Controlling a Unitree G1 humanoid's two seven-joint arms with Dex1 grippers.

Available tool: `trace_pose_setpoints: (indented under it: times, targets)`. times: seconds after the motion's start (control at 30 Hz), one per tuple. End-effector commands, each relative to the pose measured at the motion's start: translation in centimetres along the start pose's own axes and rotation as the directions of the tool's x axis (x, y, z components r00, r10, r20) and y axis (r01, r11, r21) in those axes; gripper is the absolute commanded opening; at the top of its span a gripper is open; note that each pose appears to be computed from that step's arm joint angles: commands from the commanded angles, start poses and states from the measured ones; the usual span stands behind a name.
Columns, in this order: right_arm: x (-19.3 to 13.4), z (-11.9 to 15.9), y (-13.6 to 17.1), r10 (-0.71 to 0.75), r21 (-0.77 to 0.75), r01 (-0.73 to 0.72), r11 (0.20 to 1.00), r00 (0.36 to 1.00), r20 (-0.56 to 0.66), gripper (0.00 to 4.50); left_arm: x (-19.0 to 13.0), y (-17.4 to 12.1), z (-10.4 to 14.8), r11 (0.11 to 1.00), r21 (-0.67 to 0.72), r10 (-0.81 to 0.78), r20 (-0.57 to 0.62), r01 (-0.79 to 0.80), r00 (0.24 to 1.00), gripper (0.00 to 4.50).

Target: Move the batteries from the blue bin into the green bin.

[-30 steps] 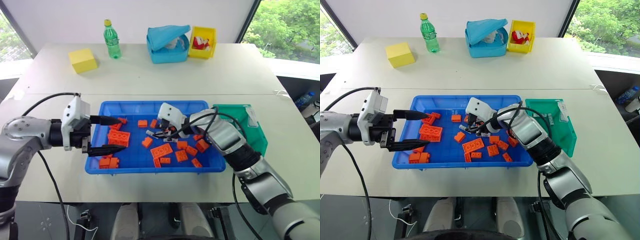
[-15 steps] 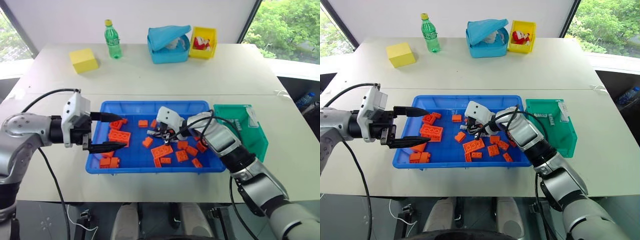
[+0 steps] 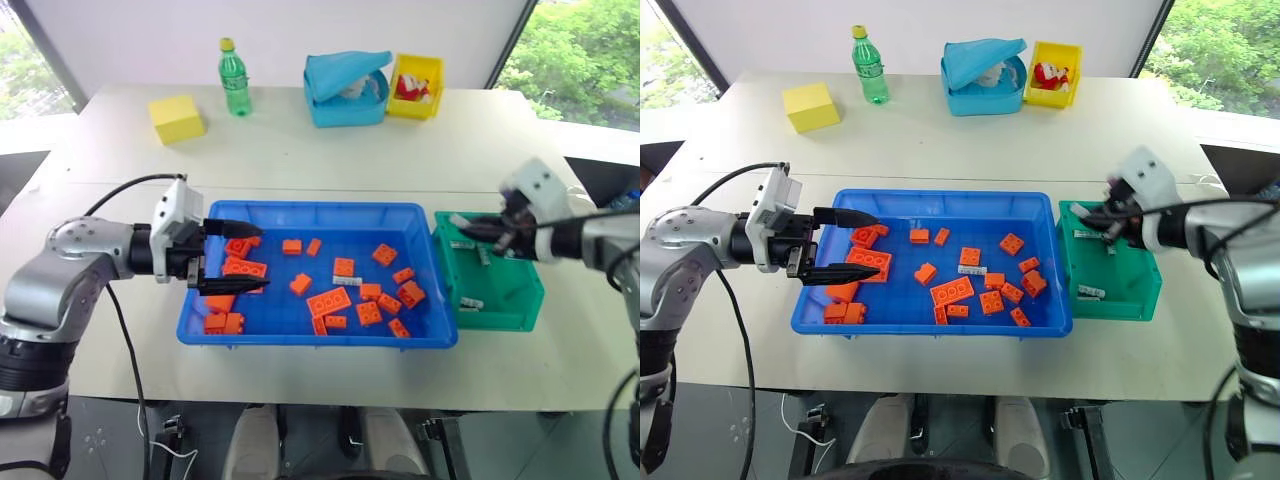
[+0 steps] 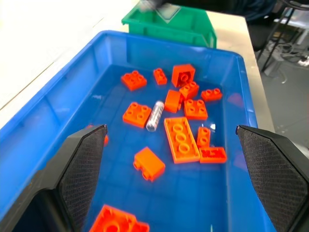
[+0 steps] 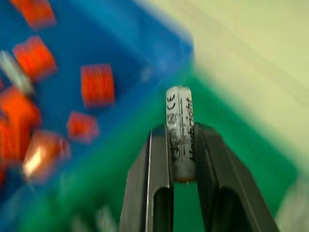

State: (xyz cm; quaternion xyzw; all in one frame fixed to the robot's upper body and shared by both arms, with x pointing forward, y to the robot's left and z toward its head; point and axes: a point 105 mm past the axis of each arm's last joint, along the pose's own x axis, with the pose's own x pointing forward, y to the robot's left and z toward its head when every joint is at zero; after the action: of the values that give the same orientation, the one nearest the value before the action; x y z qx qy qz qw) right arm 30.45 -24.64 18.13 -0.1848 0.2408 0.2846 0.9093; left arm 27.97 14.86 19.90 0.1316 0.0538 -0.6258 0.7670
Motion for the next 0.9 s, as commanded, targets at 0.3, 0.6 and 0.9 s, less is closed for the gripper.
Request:
trace_pose_setpoints:
  times: [0.3, 0.6, 0.9]
  targets:
    - [-0.2, 4.5, 1.0, 0.021, -0.157, 0.005, 0.988, 0.986, 0.164, 2.91, 0.0, 0.6, 1.2, 0.998, 0.060, -0.017, 0.011, 0.016, 1.000, 4.50]
    - [6.7, 6.0, 9.8, 0.360, -0.325, -0.316, 0.891, 0.929, 0.082, 2.91, 0.1, 0.2, 1.3, 0.998, 0.062, -0.011, 0.007, 0.010, 1.000, 4.50]
    - [10.9, 2.9, 11.7, 0.394, -0.248, -0.377, 0.892, 0.919, 0.021, 2.91, -0.5, -0.8, 1.3, 0.999, 0.048, 0.025, 0.000, -0.025, 1.000, 4.50]
